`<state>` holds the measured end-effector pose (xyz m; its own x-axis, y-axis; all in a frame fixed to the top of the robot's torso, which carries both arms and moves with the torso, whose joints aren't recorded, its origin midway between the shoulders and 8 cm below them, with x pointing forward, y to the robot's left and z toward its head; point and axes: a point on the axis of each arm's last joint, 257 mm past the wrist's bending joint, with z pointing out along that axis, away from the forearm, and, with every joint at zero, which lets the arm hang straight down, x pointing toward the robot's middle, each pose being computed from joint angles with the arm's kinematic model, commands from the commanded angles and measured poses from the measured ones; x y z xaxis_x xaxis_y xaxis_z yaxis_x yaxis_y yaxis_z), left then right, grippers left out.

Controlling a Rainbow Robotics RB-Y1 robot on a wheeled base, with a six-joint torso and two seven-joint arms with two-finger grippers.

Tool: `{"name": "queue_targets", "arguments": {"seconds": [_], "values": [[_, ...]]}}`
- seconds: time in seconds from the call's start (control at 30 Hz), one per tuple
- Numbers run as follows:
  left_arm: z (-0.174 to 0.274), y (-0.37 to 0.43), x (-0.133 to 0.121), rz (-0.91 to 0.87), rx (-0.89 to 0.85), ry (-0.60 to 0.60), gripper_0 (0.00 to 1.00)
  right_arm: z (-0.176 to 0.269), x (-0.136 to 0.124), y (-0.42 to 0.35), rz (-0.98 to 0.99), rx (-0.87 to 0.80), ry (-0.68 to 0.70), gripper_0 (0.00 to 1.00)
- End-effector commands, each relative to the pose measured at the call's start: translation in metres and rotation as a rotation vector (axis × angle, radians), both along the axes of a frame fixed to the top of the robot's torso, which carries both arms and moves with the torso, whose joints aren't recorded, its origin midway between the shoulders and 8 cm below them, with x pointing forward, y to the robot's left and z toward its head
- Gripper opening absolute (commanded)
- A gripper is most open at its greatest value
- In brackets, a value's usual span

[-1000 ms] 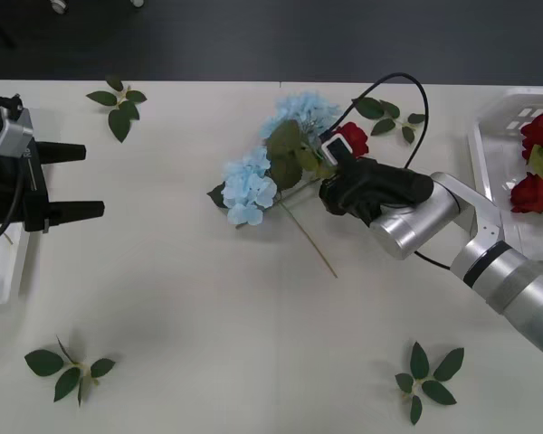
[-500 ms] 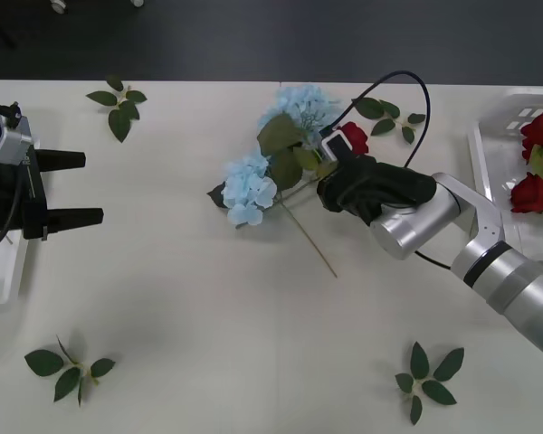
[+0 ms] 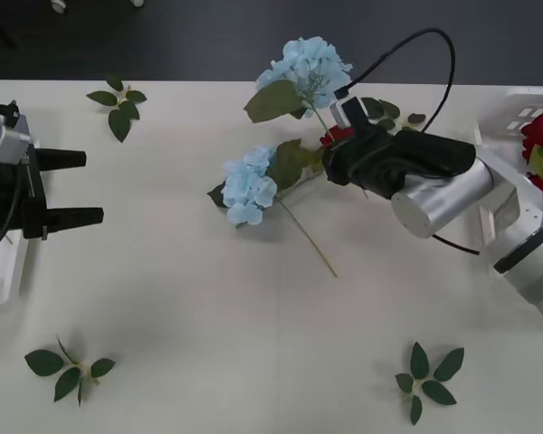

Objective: Put the red flowers into the right box and the blue flowers into the left box

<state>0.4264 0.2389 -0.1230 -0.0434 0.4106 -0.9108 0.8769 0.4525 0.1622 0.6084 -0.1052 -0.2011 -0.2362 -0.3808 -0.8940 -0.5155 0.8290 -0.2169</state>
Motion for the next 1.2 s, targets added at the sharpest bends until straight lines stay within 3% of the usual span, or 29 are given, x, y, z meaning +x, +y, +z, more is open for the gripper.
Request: {"name": "queue_targets", "arguments": {"seconds": [0.03, 0.4, 0.7, 1.2], "values": [[0.002, 0.008, -0.007, 0.006, 0.002, 0.003, 1.00, 0.056, -0.015, -0.007, 0.010, 0.015, -0.042, 0.00], [0.004, 0.004, -0.006, 0.009, -0.020, 0.009, 1.00, 0.137, -0.094, -0.008, 0.111, 0.144, -0.016, 0.00], [0.003, 0.000, -0.004, 0.019, -0.051, 0.007, 1.00, 0.191, -0.148, 0.036, 0.276, 0.387, -0.124, 0.00], [0.005, -0.007, -0.007, -0.001, -0.072, 0.015, 1.00, 0.219, -0.189, 0.121, 0.457, 0.681, -0.314, 0.00]]}}
